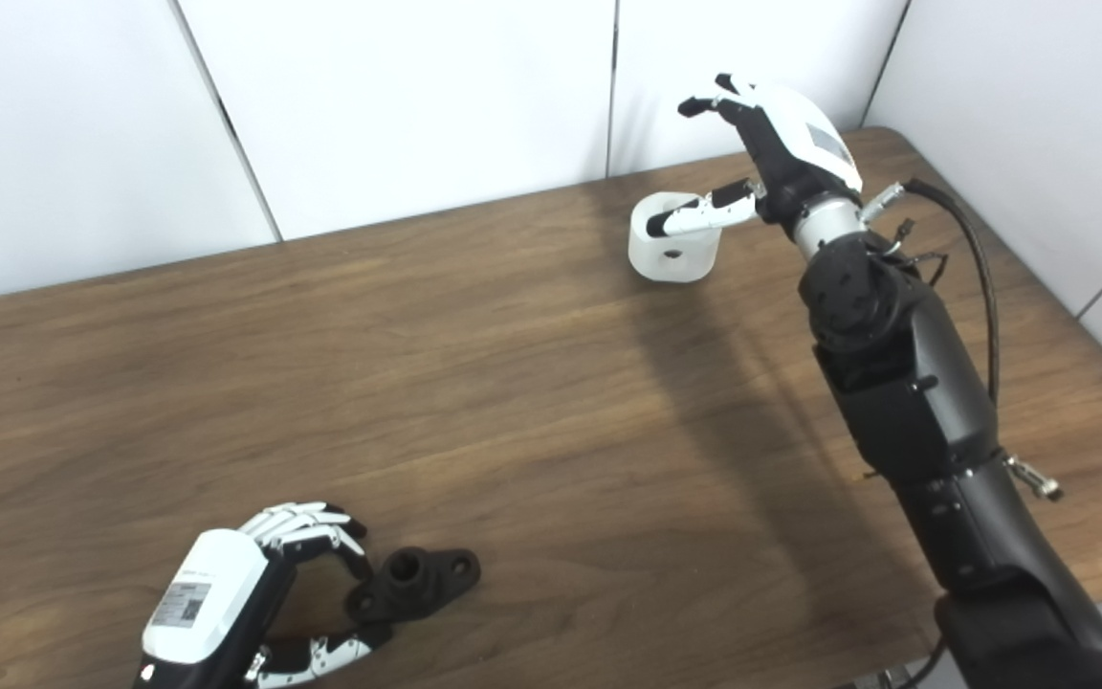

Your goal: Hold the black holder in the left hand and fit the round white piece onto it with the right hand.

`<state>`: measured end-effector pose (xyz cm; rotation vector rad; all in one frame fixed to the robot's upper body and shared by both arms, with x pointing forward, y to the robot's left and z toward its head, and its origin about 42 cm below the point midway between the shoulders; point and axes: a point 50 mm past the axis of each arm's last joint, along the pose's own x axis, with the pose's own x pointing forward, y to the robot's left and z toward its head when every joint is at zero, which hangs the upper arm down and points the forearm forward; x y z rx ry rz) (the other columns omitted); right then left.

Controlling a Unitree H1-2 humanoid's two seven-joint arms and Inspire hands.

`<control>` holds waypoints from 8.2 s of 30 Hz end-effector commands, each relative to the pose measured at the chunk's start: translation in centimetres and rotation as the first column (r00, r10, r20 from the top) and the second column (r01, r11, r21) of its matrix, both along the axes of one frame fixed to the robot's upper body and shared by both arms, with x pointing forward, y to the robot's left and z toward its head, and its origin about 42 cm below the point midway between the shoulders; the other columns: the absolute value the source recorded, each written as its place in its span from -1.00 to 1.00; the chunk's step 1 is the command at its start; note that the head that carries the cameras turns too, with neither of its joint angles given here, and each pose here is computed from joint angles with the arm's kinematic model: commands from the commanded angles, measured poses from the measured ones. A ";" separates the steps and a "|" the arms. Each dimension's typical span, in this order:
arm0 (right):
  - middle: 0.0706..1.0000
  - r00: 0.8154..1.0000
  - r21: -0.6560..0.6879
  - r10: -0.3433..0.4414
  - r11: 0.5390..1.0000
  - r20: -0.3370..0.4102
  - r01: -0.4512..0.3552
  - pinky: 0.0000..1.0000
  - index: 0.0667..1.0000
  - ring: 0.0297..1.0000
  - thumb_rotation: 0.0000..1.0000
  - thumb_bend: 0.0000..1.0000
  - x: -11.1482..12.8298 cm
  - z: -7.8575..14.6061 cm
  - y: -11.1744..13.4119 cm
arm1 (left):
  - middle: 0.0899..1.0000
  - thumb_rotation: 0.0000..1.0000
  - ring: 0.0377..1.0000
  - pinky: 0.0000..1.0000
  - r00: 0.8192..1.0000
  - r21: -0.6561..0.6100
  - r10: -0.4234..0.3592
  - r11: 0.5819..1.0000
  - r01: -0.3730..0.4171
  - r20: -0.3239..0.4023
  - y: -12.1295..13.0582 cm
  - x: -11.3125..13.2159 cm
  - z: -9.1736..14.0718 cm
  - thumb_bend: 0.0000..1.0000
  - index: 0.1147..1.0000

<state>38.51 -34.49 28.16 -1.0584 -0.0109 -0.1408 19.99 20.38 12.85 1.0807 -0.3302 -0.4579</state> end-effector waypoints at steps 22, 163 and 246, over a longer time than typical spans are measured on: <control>0.95 0.987 -0.164 -0.063 0.986 -0.151 0.038 0.84 0.68 1.00 -0.47 0.98 4.8 1.9 -1.5 | 0.36 -0.92 0.55 0.58 0.999 0.036 0.030 0.999 -0.028 -0.045 1.3 -0.4 -1.1 0.04 -0.16; 0.61 0.835 -0.132 0.546 0.824 -0.068 -0.551 0.88 -0.11 0.87 -0.73 0.05 -14.2 2.5 14.2 | 0.45 -0.91 0.66 0.72 0.997 0.079 0.025 0.997 -0.020 -0.073 -4.2 0.5 -0.9 0.03 -0.15; 0.63 0.792 -0.187 0.588 0.770 -0.162 -0.610 0.77 0.05 0.93 -0.60 0.55 -15.0 -0.6 17.2 | 0.45 -0.92 0.67 0.73 0.998 0.060 0.018 0.998 -0.014 -0.066 -5.3 0.6 0.5 0.03 -0.15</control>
